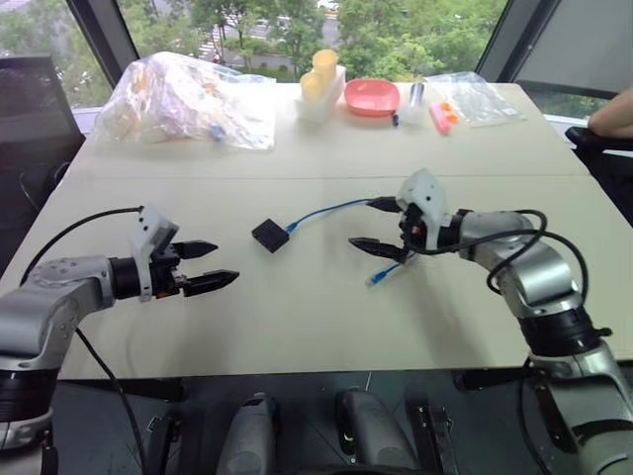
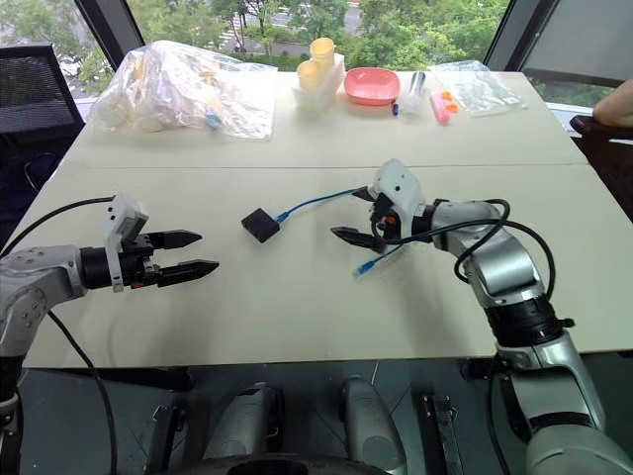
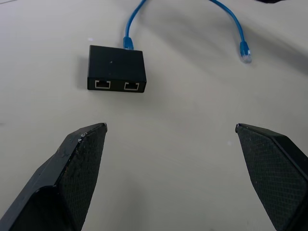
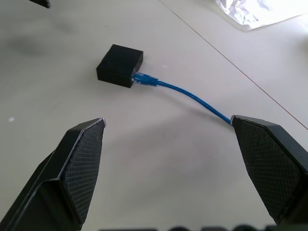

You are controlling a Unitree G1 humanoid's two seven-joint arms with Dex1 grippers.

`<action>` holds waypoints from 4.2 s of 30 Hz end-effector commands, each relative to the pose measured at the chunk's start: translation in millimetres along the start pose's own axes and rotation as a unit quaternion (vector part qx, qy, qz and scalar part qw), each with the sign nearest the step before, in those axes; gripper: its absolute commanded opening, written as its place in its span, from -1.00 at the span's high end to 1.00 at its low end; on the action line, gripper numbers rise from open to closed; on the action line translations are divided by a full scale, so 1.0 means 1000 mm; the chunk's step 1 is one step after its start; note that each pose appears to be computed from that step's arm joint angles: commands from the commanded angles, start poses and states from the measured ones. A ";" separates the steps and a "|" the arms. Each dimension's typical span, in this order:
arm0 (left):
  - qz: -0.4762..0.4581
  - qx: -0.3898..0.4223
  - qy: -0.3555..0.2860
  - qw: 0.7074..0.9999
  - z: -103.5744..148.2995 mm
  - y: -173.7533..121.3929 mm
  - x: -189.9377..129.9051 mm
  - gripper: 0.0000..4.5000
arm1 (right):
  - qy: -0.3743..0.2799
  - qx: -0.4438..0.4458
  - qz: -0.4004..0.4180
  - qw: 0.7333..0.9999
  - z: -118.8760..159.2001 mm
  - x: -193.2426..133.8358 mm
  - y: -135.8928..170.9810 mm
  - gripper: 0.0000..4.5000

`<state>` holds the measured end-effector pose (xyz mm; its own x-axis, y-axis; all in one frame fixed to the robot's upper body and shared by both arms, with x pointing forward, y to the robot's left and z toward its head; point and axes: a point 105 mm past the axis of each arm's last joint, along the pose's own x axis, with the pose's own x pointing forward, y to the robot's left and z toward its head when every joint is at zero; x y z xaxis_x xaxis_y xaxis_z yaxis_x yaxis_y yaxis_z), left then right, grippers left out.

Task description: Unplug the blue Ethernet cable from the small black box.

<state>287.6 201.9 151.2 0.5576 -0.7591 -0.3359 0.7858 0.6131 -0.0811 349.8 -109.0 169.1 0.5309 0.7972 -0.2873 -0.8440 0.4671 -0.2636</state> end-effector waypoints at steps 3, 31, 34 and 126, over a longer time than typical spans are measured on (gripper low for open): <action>0.024 0.016 -0.028 0.999 0.013 0.006 -0.007 -0.98 | 0.000 -0.032 0.000 0.999 0.010 0.013 -0.010 -0.95; 0.106 -0.018 -0.071 0.992 -0.004 -0.022 -0.018 -1.00 | 0.167 -0.039 0.153 0.973 -0.024 0.145 0.036 0.12; 0.113 -0.016 -0.065 0.991 -0.001 -0.020 -0.025 -1.00 | 0.187 -0.017 0.204 0.961 -0.039 0.136 0.046 0.84; -0.345 0.018 -0.157 0.925 0.165 -0.011 0.032 0.79 | -0.218 0.148 0.164 0.951 0.122 0.008 0.011 -0.41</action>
<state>346.4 134.4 284.4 -0.0111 -0.9983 0.0580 0.9833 -0.0214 -0.1809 340.1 -53.8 260.7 0.2381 0.9682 0.0773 -0.9672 0.2291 0.1099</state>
